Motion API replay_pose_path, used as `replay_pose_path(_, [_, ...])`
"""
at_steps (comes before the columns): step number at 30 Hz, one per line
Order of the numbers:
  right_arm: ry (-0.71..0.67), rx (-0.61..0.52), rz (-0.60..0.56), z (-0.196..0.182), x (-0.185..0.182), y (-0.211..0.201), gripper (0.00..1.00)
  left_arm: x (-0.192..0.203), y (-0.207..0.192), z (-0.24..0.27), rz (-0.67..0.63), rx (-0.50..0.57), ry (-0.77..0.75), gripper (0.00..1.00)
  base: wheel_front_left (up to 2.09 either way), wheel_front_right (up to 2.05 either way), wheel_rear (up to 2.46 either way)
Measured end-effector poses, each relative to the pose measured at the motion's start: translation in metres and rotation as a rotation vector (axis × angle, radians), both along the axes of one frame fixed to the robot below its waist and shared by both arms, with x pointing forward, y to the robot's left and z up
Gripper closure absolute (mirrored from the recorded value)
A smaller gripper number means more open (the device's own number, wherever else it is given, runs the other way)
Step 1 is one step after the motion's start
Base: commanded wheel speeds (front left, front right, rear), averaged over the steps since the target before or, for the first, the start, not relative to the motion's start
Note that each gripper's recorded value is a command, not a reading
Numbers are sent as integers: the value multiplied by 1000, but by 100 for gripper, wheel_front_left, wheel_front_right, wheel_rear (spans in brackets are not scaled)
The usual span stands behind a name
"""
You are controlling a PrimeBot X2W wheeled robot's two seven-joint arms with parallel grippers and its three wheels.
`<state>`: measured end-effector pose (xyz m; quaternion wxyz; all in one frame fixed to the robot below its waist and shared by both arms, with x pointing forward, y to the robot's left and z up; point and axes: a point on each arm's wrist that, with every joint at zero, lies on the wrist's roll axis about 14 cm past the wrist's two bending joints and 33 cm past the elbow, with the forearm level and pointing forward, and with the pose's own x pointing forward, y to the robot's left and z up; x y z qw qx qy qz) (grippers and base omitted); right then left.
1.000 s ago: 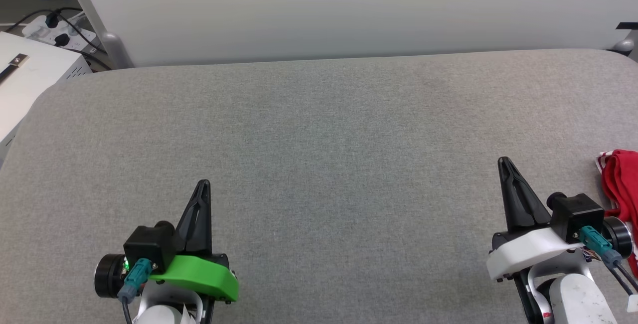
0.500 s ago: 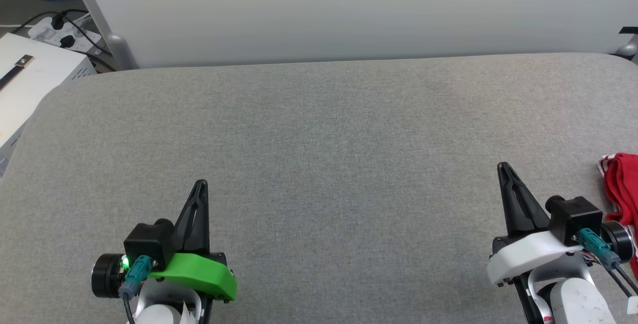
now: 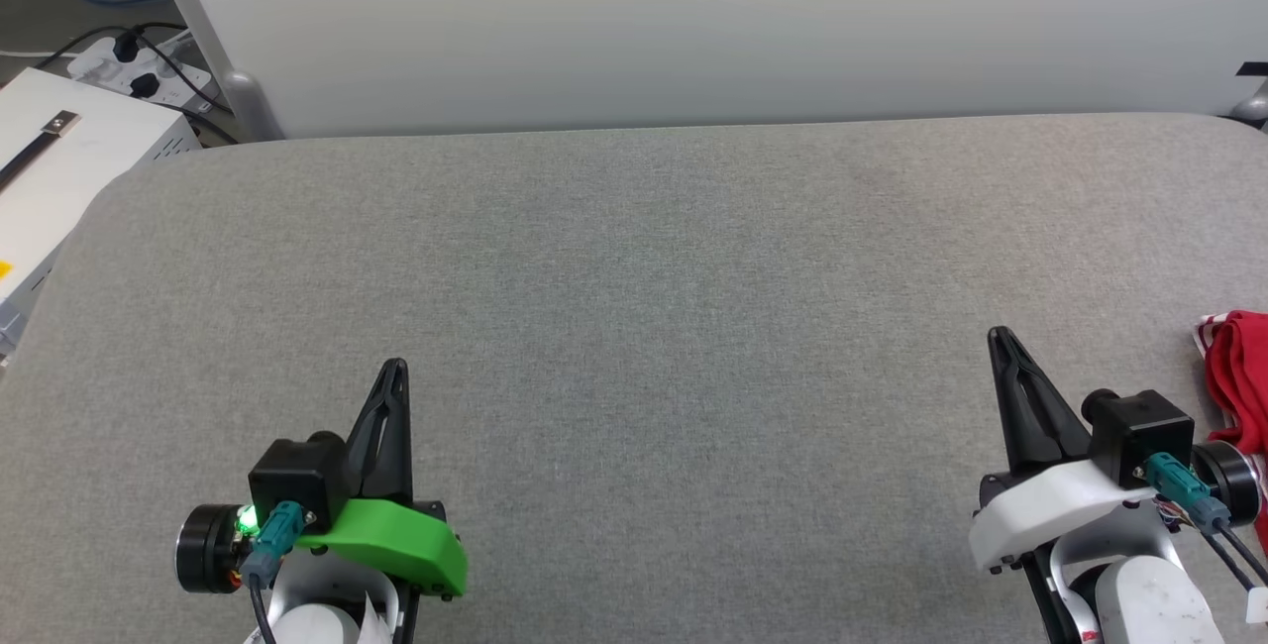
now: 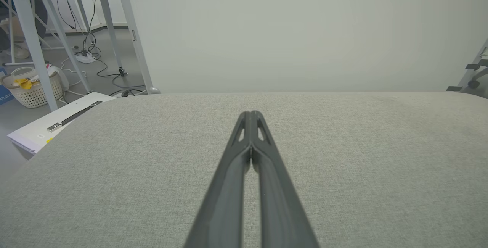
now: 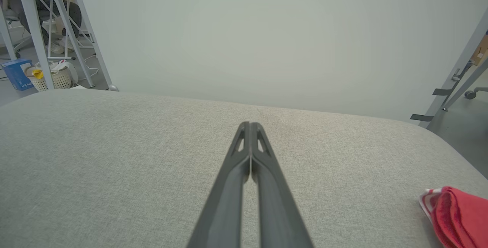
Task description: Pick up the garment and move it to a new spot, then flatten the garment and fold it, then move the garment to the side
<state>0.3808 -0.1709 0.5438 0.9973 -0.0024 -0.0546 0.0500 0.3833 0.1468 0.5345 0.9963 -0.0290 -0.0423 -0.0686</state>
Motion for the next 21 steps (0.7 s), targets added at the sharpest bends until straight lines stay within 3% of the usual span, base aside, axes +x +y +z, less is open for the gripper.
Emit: replay_pose_path(21, [29, -13, 10, -2, -2, 4, 100, -2, 8, 2, 36, 32, 16, 100, 0, 0, 0])
